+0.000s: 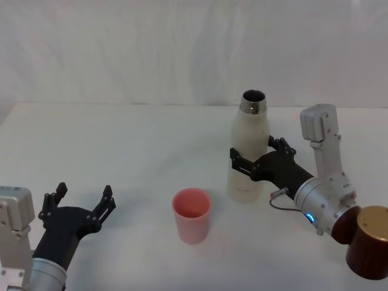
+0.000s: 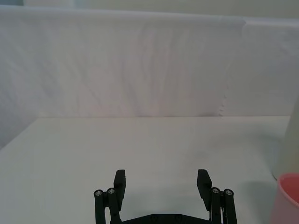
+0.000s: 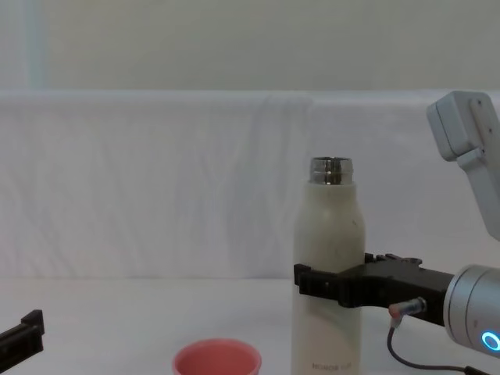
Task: Grasp the thermos with one hand and pour water into the cup lid.
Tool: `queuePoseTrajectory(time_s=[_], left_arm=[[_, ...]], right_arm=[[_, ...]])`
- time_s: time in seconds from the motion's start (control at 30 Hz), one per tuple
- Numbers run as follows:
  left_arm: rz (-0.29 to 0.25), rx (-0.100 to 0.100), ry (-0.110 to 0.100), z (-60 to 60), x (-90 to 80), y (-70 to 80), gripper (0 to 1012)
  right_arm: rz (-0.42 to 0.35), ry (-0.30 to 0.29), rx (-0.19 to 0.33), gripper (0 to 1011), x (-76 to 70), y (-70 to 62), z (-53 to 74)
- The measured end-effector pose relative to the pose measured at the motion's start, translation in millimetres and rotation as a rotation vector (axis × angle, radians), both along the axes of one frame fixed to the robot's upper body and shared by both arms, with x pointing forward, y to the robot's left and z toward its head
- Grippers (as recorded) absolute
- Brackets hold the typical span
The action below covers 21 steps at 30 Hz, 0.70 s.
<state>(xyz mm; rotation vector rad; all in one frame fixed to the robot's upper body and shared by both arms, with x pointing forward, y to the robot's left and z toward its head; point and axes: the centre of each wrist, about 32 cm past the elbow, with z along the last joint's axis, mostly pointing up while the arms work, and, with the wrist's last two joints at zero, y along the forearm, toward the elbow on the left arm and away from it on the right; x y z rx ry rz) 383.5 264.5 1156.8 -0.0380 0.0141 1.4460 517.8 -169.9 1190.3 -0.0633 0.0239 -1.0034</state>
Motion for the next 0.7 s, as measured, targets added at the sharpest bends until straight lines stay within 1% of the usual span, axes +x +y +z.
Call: queuePoseTrajectory(time_s=[0.33,0.7], left_arm=[[0.0,0.0,0.0,0.0,0.0,0.0,1001],[0.0,0.0,0.0,0.0,0.0,0.0,1001]], right_arm=[[-0.004,-0.002,0.003,1000,5.7,1.9,0.5],[-0.001,-0.003,0.009,1000,8.3,4.3,-1.3]])
